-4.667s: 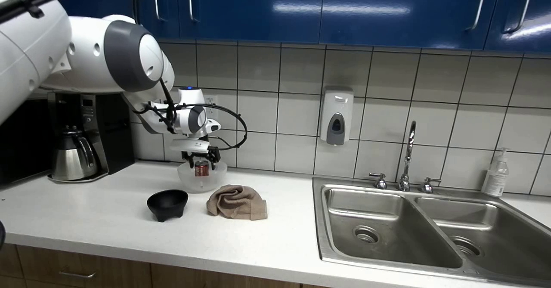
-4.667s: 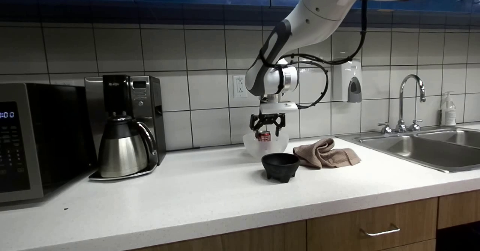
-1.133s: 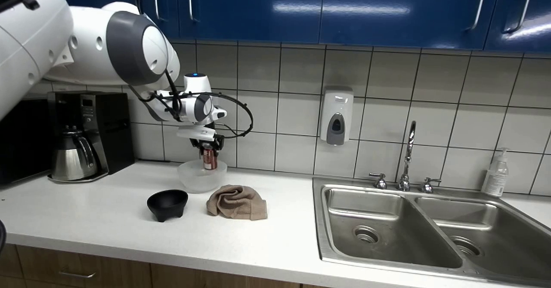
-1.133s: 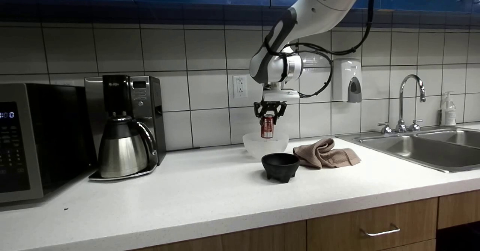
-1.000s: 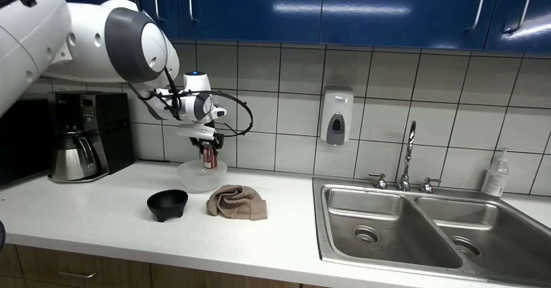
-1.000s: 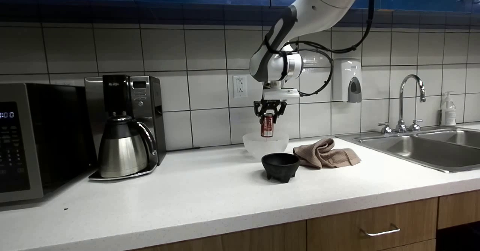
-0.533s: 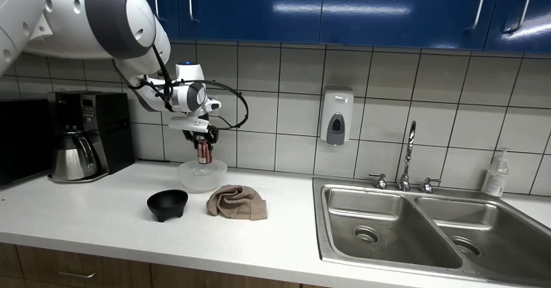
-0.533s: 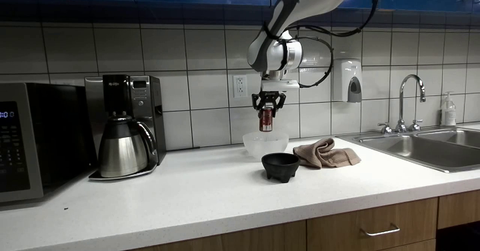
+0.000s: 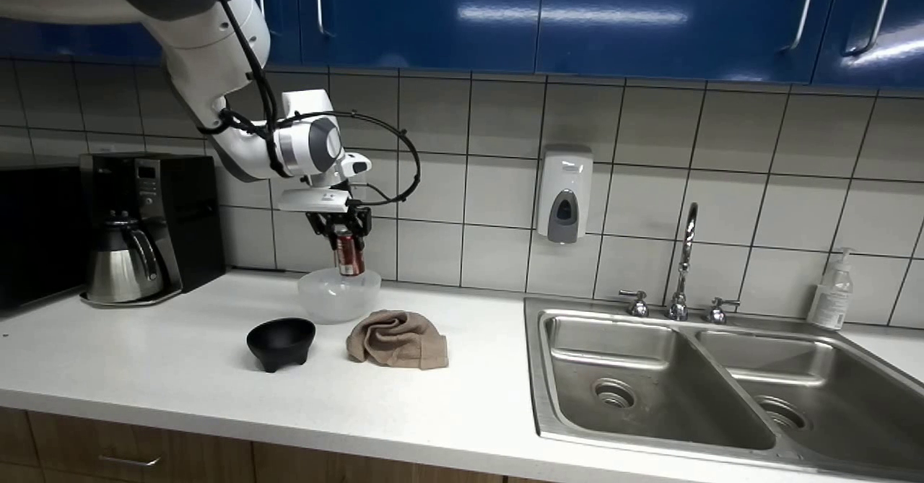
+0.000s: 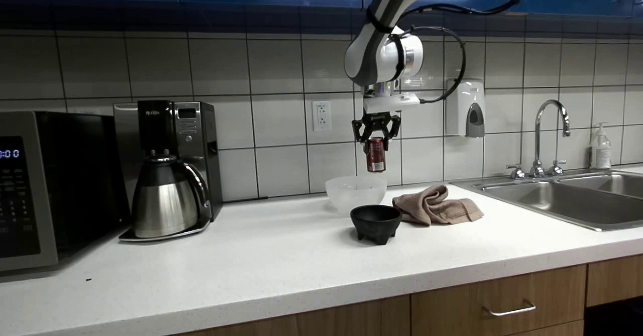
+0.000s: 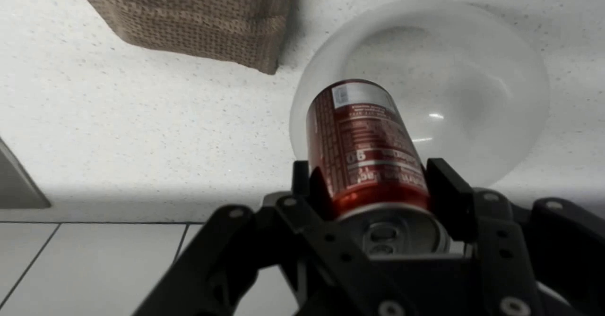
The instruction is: Remove the red can bottle from the opaque bowl and put it on the kitchen countertop
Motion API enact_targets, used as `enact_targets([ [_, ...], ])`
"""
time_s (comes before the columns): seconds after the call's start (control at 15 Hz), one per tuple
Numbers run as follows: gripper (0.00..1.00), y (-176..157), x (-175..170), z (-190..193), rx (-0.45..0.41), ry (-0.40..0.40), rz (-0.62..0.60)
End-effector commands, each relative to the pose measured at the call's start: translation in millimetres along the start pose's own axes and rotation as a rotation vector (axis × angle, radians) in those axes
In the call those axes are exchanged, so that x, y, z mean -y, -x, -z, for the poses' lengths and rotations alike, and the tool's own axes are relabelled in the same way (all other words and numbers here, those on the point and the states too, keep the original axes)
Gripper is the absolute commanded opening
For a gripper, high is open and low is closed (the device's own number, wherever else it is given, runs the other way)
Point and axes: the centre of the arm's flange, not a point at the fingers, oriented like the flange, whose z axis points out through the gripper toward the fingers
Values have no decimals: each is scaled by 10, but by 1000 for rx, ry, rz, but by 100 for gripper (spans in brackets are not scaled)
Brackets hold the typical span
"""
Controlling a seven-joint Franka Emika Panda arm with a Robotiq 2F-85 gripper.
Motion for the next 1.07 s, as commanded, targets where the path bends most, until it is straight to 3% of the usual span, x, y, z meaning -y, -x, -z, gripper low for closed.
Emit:
enact_targets([
  [0.0,38,428,-208,302,0,67,-37],
  [0.4,38,792,-548,561,28,144,-101],
  [0.67,38,1004,-648,767,56,136,-117],
  [1.0,38,1406,-926,636,118,132,-132],
])
